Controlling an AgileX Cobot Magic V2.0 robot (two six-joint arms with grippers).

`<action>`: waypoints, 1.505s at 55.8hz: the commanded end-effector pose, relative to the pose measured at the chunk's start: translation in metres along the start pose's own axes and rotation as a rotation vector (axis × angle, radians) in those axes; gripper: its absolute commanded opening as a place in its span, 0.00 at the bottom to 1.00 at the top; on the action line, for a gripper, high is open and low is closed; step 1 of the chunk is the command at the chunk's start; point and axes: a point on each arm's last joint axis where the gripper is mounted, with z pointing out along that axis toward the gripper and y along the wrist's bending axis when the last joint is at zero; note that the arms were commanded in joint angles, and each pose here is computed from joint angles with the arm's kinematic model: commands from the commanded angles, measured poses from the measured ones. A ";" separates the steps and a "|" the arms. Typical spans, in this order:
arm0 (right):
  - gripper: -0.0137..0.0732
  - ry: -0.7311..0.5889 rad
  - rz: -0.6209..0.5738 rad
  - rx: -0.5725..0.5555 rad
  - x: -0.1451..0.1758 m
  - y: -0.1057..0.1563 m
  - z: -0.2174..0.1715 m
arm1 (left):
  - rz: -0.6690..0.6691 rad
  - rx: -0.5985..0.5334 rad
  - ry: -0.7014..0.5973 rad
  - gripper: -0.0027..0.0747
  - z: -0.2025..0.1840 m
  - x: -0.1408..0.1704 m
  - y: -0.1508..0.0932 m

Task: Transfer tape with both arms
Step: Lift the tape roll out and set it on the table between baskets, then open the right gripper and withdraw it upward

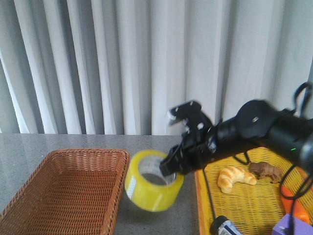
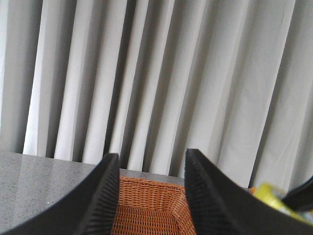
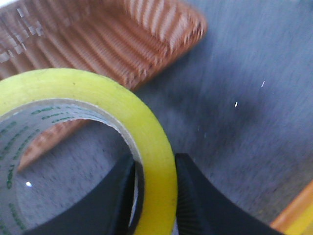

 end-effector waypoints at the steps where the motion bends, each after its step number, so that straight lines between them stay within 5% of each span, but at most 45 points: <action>1: 0.16 -0.050 0.013 0.016 -0.009 -0.003 -0.001 | -0.013 0.012 -0.082 0.45 0.001 -0.015 -0.003; 17: 0.27 0.092 0.015 -0.014 0.014 -0.012 0.035 | -0.013 0.012 -0.082 0.45 0.001 -0.015 -0.003; 36: 0.47 0.090 0.014 -0.011 0.014 -0.012 0.036 | -0.013 0.010 -0.065 0.45 0.002 -0.014 -0.003; 50: 0.50 0.034 0.007 0.024 0.007 -0.013 0.029 | -0.013 0.008 -0.043 0.45 0.002 -0.012 -0.003; 71: 0.47 -0.264 -0.062 0.148 -0.038 0.007 -0.090 | -0.013 0.008 -0.039 0.45 0.002 -0.011 -0.003; 84: 0.30 -0.444 -0.154 0.236 -0.039 0.044 -0.191 | -0.012 0.007 -0.024 0.45 0.002 -0.010 -0.003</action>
